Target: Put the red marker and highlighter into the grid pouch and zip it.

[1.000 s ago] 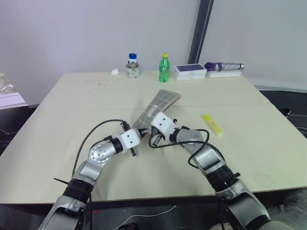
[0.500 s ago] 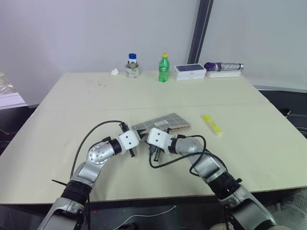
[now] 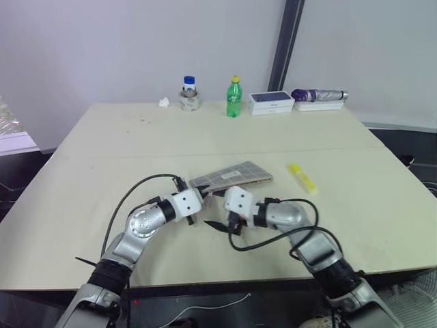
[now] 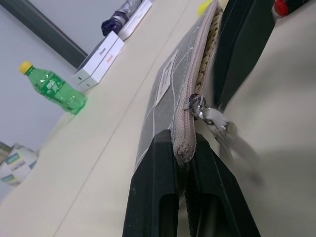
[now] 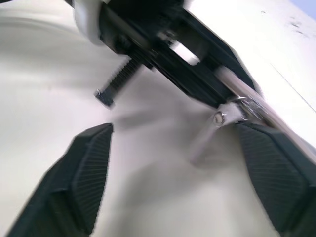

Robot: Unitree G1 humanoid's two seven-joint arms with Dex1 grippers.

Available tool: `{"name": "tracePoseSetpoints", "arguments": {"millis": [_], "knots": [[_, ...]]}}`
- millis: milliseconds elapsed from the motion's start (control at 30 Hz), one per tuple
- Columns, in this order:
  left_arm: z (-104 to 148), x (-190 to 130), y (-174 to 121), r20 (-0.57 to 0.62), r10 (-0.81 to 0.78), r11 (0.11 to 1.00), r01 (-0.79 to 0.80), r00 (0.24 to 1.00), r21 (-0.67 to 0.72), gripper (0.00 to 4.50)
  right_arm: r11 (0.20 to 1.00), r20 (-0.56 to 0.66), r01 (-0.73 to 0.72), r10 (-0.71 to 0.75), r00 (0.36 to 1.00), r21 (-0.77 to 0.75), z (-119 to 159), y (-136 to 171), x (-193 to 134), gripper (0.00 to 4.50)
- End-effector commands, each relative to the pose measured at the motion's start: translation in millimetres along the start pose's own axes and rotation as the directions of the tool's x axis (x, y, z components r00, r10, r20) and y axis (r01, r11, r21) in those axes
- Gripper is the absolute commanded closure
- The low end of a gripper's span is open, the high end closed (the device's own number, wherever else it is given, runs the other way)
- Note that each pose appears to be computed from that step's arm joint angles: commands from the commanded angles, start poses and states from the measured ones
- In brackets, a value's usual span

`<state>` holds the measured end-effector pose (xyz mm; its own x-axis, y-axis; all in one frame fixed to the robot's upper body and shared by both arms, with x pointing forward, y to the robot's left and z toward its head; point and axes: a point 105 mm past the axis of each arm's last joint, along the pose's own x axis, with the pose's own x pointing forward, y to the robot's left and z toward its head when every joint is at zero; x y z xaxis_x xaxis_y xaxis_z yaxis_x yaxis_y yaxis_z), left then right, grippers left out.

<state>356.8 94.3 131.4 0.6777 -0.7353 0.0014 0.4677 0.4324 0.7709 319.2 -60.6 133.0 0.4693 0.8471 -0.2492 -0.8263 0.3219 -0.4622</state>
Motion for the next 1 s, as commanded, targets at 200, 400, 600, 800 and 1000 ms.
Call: {"name": "tracePoseSetpoints", "arguments": {"millis": [200,400,600,800,1000], "knots": [[-2,-19,16,0.007,0.076,0.995,-0.077,0.997,0.064,4.5,0.92,0.183,0.356,-0.383,0.905,0.165,18,-24,-84,0.65],[-3,-19,17,0.006,0.085,0.995,-0.085,0.996,0.056,4.5,0.729,-0.061,0.669,-0.668,0.742,0.144,-26,-57,-128,0.65],[-2,-10,15,0.018,0.057,0.997,-0.058,0.998,0.059,4.5,0.669,-0.263,0.724,-0.677,0.687,0.17,-68,-106,-127,0.65],[3,-9,17,0.031,0.044,0.998,-0.046,0.999,0.045,4.5,0.616,-0.359,0.763,-0.679,0.641,0.197,-99,-149,-140,0.65],[-1,-13,19,0.005,0.061,0.996,-0.061,0.998,0.059,4.5,0.595,-0.505,0.771,-0.605,0.616,0.228,-132,-153,-154,0.65]]}}
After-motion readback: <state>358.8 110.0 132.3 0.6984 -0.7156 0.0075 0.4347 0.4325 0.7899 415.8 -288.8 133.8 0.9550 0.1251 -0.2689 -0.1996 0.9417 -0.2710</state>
